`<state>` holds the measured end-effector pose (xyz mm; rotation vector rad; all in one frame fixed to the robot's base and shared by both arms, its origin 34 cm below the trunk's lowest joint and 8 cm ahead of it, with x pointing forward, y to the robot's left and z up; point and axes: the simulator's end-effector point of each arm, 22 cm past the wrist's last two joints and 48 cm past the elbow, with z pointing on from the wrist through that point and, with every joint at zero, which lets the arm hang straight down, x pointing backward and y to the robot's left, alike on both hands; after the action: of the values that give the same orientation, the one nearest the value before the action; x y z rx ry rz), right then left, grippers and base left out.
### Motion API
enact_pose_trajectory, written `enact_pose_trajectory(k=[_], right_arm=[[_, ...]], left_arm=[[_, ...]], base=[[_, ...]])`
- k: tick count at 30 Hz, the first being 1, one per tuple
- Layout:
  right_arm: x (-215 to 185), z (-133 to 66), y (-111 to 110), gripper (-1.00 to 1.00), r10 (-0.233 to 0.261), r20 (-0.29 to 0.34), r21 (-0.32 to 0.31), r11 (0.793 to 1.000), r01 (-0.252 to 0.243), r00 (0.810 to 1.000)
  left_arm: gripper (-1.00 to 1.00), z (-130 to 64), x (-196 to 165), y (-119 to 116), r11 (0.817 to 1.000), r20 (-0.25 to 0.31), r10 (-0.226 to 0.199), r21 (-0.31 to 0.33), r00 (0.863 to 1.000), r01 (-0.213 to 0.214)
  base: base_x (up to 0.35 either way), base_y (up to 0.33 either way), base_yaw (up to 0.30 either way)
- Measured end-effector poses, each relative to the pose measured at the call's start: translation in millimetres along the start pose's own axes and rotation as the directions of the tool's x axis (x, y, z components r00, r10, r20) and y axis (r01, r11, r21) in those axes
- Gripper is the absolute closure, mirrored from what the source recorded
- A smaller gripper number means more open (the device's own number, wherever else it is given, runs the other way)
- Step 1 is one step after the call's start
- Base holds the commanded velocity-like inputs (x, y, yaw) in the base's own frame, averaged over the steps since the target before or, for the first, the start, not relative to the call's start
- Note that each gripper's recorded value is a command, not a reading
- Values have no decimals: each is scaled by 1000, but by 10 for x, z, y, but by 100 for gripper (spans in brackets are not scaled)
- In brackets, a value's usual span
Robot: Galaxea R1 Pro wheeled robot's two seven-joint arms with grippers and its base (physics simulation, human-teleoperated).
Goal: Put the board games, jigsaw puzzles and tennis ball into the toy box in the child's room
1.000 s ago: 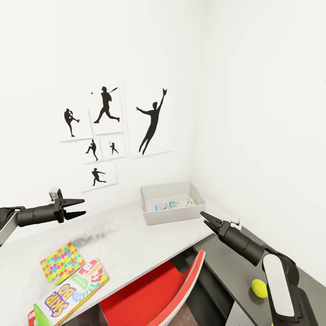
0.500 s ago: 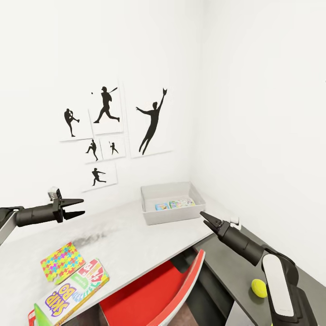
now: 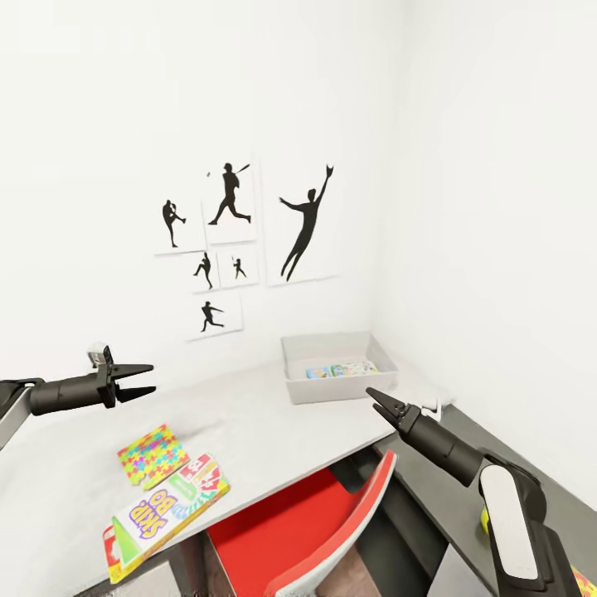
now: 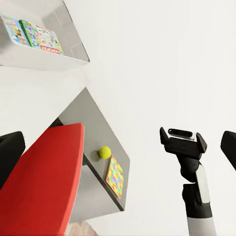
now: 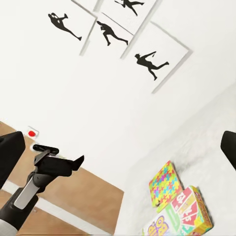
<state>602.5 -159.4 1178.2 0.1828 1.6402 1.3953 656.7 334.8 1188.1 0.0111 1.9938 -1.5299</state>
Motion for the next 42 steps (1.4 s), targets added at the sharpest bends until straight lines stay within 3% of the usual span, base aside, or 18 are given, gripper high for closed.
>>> enact_pose_trajectory(k=[34,42], right_arm=[[11,8,-21,-100,-7,-3,11,1000,7,1000],[10,9,-150,-100,-11,-2,75,997,11,1000]], left_arm=[[-100,-2,-2,-2,1000,1,1,0,1000,-1],[-100,-3,0,5,1000,1,0,-2,1000,0]], base=[[-21,31,286],[-5,2,282]])
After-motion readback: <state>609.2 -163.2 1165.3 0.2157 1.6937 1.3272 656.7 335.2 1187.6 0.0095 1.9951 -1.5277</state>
